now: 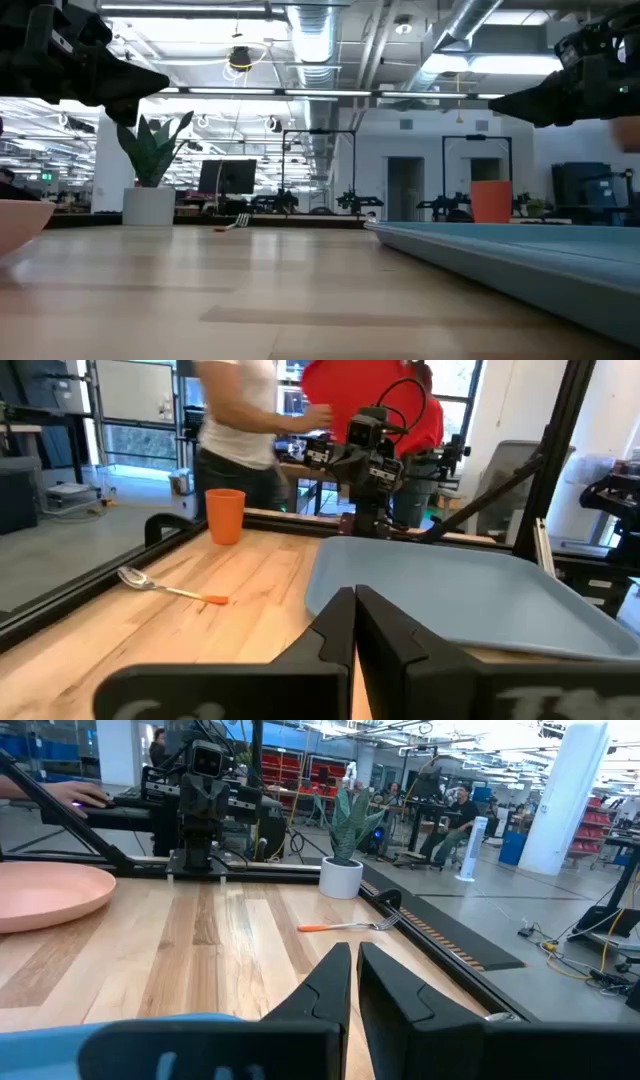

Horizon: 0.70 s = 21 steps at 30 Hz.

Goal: Pick and place plate/cup/fork/spoon on tray

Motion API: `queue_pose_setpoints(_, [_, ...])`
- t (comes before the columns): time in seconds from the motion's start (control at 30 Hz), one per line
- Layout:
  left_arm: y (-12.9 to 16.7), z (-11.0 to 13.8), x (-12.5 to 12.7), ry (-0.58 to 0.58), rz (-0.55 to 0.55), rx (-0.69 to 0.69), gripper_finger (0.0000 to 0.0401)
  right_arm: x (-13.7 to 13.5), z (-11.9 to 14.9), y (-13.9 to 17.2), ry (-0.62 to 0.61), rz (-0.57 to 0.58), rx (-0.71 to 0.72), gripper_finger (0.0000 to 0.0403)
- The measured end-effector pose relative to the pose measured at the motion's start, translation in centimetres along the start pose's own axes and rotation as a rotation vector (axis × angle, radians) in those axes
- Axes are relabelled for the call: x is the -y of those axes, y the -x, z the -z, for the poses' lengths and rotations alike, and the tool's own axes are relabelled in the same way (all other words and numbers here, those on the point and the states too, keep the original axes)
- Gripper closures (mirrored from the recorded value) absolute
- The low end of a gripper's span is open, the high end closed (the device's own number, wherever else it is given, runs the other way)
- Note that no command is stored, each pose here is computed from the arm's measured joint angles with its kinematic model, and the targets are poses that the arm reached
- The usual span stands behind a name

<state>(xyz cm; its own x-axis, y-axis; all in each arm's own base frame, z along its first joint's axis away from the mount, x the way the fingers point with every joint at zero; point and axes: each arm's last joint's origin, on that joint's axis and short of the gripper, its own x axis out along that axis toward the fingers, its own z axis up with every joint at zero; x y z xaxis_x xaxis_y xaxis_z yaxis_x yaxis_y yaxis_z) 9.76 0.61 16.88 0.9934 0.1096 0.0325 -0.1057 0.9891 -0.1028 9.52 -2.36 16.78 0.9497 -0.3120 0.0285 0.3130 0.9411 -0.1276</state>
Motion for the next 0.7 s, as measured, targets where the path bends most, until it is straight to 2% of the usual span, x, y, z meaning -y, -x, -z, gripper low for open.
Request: queue_pose_setpoints(0.7, [0.0, 0.01, 0.0, 0.0, 0.0, 0.0, 0.0401, 0.0, 0.0, 0.0, 0.0, 0.0, 0.0, 0.0355])
